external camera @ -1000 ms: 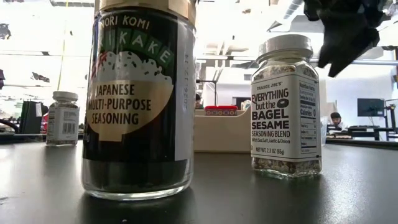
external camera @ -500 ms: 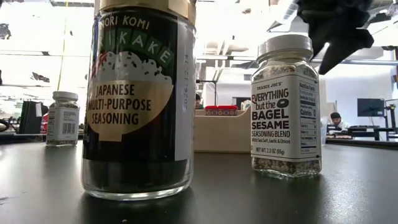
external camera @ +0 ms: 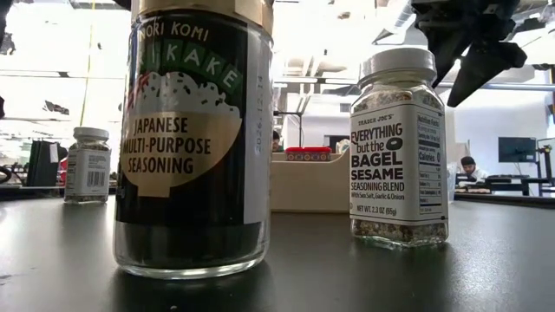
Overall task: Sort spices by type
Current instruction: Put the golden seasoning bottle into the black bin
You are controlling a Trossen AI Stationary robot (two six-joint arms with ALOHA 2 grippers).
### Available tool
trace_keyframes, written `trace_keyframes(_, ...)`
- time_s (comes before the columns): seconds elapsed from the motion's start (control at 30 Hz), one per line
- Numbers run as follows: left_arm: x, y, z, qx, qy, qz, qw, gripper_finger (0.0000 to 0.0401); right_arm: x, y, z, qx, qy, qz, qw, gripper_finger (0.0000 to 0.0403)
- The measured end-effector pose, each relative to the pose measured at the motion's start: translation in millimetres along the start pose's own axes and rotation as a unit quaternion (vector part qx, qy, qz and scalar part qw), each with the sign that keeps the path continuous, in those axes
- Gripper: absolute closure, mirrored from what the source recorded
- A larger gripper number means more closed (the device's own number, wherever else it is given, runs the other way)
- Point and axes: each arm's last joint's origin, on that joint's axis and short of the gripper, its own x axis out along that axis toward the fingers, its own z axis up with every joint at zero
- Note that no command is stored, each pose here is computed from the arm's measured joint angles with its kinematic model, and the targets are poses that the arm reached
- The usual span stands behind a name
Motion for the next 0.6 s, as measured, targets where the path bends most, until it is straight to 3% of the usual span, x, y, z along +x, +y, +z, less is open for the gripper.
trace_keyframes(0.2,10,-2,-11,-0.003,-0.004,0.017,1.0,0.0124,3,-3,7,-0.014,-0.003,-0.01,1.0,0.0101)
trace_keyframes(0.6,13,22,-23,-0.026,0.001,0.016,1.0,0.0124,3,-7,13,-0.014,-0.007,-0.011,1.0,0.0101)
